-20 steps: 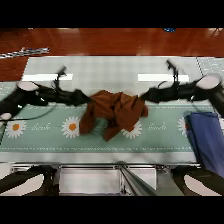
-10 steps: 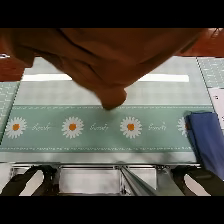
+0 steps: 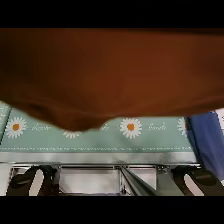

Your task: Fold the shirts.

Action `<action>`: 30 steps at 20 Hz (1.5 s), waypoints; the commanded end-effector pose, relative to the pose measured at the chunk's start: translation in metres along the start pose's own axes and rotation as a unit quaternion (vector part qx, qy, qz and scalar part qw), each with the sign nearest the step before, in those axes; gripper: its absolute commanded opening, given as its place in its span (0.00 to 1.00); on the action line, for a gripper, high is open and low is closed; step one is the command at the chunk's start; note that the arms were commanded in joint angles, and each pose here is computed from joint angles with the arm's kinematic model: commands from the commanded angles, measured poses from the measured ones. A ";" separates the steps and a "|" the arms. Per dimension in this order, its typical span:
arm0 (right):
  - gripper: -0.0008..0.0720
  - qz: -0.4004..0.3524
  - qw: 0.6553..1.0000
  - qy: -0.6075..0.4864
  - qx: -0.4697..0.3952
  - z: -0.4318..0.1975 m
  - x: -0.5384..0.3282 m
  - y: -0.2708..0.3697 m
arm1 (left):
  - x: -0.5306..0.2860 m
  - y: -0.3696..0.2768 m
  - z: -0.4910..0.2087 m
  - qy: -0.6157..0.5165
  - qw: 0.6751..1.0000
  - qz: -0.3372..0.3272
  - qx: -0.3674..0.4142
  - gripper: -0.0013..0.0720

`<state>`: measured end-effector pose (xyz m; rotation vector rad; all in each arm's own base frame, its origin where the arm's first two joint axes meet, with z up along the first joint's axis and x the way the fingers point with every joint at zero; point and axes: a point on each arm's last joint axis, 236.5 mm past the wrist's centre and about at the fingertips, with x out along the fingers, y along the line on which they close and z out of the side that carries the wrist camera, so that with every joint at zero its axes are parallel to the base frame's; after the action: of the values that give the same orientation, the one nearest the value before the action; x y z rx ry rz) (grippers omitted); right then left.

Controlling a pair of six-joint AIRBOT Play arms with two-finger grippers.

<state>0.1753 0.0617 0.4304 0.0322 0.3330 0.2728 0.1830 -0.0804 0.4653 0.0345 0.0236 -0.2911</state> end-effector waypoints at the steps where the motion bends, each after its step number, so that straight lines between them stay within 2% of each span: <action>1: 0.05 0.005 0.997 0.071 0.018 -0.040 -0.009 0.004 | -0.021 -0.007 -0.004 0.004 1.000 0.000 0.003 0.04; 4: 0.05 0.004 0.985 0.171 0.036 -0.091 0.022 -0.003 | 0.004 0.001 -0.045 0.078 0.996 -0.011 -0.033 0.04; 7: 0.05 0.004 0.959 0.276 0.067 -0.161 0.073 -0.014 | 0.050 0.017 -0.120 0.183 0.978 -0.028 -0.097 0.04; 10: 0.05 -0.006 0.944 0.316 0.100 -0.229 0.138 -0.030 | 0.124 0.035 -0.194 0.222 0.960 -0.057 -0.161 0.04; 13: 0.05 -0.023 0.918 0.373 0.136 -0.312 0.191 -0.045 | 0.190 0.047 -0.284 0.302 0.926 -0.059 -0.220 0.04; 15: 0.05 -0.042 0.901 0.408 0.143 -0.351 0.220 -0.059 | 0.229 0.037 -0.339 0.357 0.902 -0.077 -0.229 0.04; 18: 0.05 -0.058 0.891 0.416 0.170 -0.371 0.277 -0.081 | 0.293 0.029 -0.391 0.394 0.885 -0.088 -0.231 0.04; 22: 0.05 -0.062 0.869 0.425 0.244 -0.380 0.340 -0.112 | 0.354 0.028 -0.418 0.415 0.862 -0.081 -0.278 0.05; 23: 0.10 -0.061 0.867 0.419 0.264 -0.377 0.355 -0.118 | 0.363 0.029 -0.419 0.418 0.854 -0.074 -0.299 0.18; 24: 0.29 -0.057 0.865 0.411 0.282 -0.372 0.366 -0.122 | 0.365 0.027 -0.421 0.428 0.846 -0.076 -0.309 0.54; 25: 0.53 -0.051 0.865 0.399 0.300 -0.363 0.377 -0.125 | 0.362 0.025 -0.423 0.441 0.840 -0.084 -0.305 0.72; 26: 0.58 -0.044 0.867 0.391 0.307 -0.350 0.382 -0.129 | 0.355 0.028 -0.422 0.457 0.833 -0.089 -0.301 0.71; 28: 0.58 -0.026 0.879 0.386 0.278 -0.318 0.373 -0.146 | 0.332 0.052 -0.420 0.487 0.814 -0.087 -0.303 0.71; 30: 0.58 -0.039 0.883 0.394 0.252 -0.296 0.341 -0.179 | 0.287 0.085 -0.423 0.539 0.777 -0.084 -0.313 0.71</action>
<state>0.4390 0.0099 0.0014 0.4715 1.2016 0.0786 0.5122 -0.1018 0.0416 -0.4641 1.1099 -0.3937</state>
